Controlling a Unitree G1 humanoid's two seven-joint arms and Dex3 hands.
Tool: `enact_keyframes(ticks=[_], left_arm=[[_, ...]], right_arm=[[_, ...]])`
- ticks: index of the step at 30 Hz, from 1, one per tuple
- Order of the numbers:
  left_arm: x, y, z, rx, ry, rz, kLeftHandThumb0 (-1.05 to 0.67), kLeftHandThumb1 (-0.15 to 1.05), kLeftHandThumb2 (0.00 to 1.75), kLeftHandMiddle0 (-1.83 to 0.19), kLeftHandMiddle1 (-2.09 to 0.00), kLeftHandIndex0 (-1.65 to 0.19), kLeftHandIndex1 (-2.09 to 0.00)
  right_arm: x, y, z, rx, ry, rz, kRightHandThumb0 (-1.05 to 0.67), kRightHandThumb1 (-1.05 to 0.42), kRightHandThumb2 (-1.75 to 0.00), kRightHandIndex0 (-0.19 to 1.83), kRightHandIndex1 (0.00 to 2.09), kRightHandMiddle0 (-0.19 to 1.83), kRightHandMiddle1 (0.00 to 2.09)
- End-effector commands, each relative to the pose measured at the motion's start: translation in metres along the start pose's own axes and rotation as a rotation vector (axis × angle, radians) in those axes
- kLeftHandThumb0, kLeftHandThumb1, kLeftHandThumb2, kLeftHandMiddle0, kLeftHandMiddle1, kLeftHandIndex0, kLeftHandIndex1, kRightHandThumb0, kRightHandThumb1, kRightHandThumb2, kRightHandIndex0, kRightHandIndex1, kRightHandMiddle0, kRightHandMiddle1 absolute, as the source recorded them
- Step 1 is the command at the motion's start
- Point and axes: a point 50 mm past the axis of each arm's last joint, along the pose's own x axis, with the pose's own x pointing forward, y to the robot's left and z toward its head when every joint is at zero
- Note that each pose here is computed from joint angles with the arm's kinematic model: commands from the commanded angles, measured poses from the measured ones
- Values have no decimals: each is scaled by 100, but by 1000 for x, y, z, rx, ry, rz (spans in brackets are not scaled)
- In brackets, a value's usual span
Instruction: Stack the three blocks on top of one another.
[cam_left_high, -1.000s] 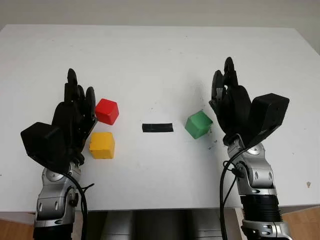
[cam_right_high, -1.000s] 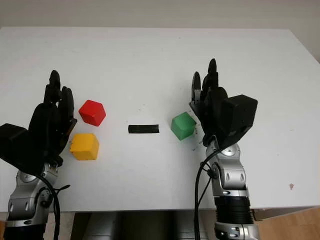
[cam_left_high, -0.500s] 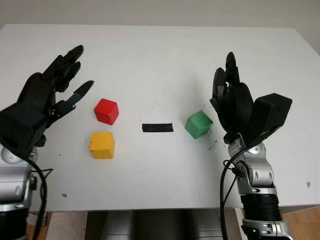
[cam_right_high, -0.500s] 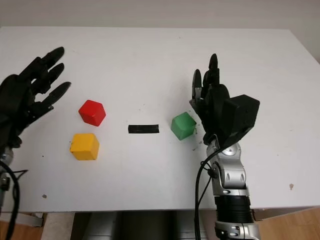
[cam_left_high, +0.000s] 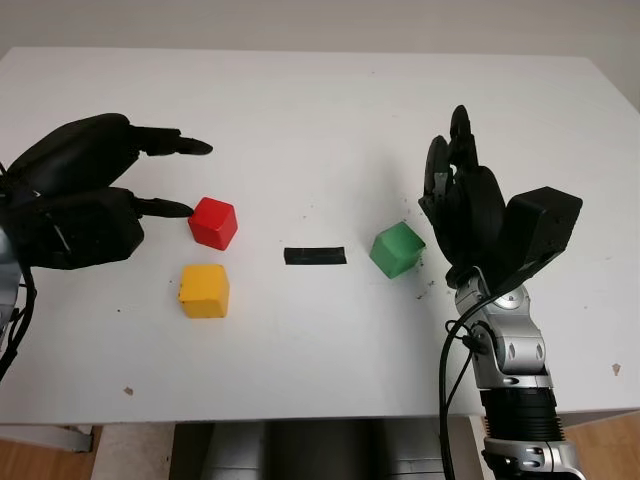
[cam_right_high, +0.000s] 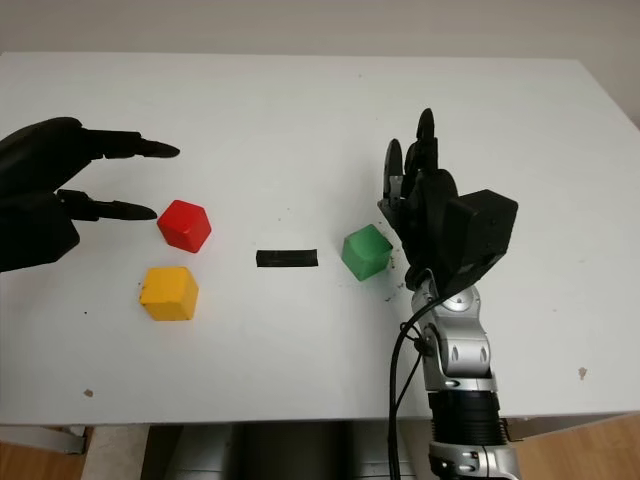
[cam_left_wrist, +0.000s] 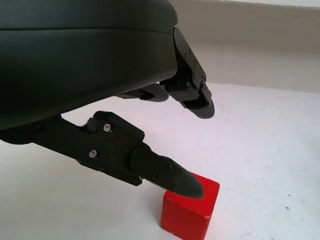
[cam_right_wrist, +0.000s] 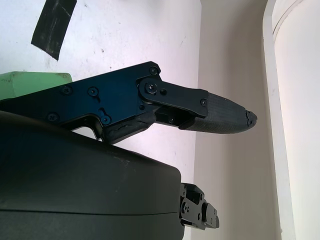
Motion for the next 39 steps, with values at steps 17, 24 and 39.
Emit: enact_keyframes(ticks=[17,24,39], left_arm=[[13,-6,12,129,7,-76,-60,86,6,-9,-4,-52,-9],[12,-12,12,188,-4,-69,-58,87,6,-8,-5,-52,-9],[18,-28,10,227,-1,-58,-54,88,5,-8,-5,-55,-13]], right_arm=[[0,-1,1,0,5,-7,-73,-105,-63,-19,0,-19,0],[-1,0,1,2,8,-3,-71,-105,-65,-19,0,-19,0],[-4,-1,-1,6,15,-6,-71,-105,-65,-19,0,-19,0]])
